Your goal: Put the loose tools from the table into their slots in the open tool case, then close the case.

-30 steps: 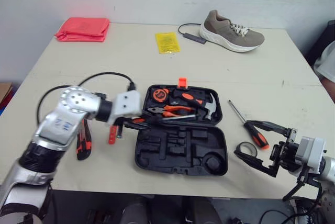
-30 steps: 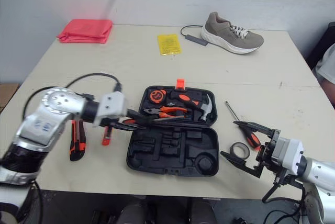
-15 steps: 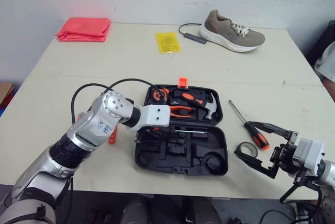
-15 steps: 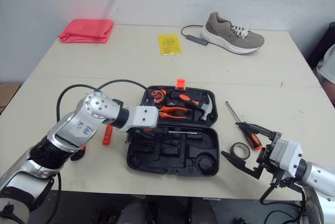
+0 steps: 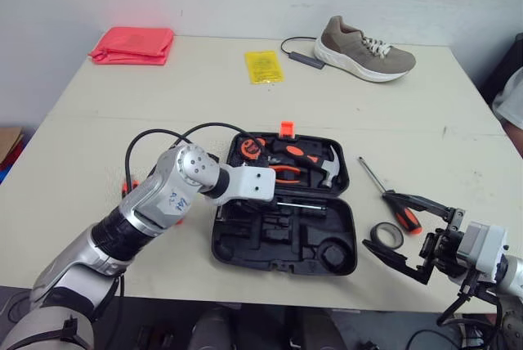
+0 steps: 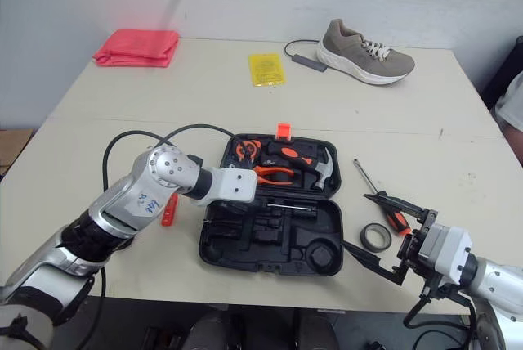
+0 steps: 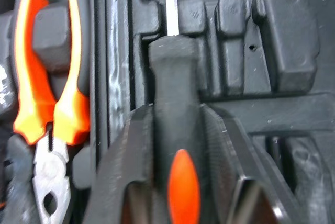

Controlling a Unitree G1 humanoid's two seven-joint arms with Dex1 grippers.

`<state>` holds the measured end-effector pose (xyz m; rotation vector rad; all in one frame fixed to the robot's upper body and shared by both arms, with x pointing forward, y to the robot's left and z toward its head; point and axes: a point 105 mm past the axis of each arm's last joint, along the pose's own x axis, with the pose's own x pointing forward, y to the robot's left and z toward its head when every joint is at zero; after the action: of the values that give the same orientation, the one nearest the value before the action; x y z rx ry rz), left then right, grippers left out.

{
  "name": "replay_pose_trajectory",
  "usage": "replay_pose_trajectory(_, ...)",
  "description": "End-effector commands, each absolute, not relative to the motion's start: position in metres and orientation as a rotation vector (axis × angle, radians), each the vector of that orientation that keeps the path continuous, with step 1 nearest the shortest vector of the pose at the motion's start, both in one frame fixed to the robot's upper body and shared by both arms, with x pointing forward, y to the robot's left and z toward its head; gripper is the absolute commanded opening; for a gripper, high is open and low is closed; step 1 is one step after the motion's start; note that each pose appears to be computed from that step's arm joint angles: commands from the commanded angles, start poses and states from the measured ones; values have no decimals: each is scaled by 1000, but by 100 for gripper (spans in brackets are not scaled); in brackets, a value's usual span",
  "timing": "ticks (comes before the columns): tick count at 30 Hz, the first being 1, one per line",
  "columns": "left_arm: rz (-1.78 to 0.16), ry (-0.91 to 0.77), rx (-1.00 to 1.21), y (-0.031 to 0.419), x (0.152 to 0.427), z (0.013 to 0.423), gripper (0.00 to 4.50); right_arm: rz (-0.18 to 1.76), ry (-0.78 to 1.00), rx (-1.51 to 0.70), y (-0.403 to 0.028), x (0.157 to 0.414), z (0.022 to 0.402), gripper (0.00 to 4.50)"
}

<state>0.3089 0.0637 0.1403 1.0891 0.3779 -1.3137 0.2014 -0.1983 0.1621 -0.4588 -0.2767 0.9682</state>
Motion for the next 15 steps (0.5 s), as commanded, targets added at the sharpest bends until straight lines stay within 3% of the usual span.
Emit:
replay_pose_trajectory(1,-1289,343,1151,62,312,148,73,958,-313,-479,-199,199,173,450)
replay_pose_trajectory(12,-1281,342,1161,63,310,138,73,961,-308,-463,-194,198,173,450)
replay_pose_trajectory(15,-1304,307,1128,58,307,139,212,963,-308,-459,-193,198,173,450)
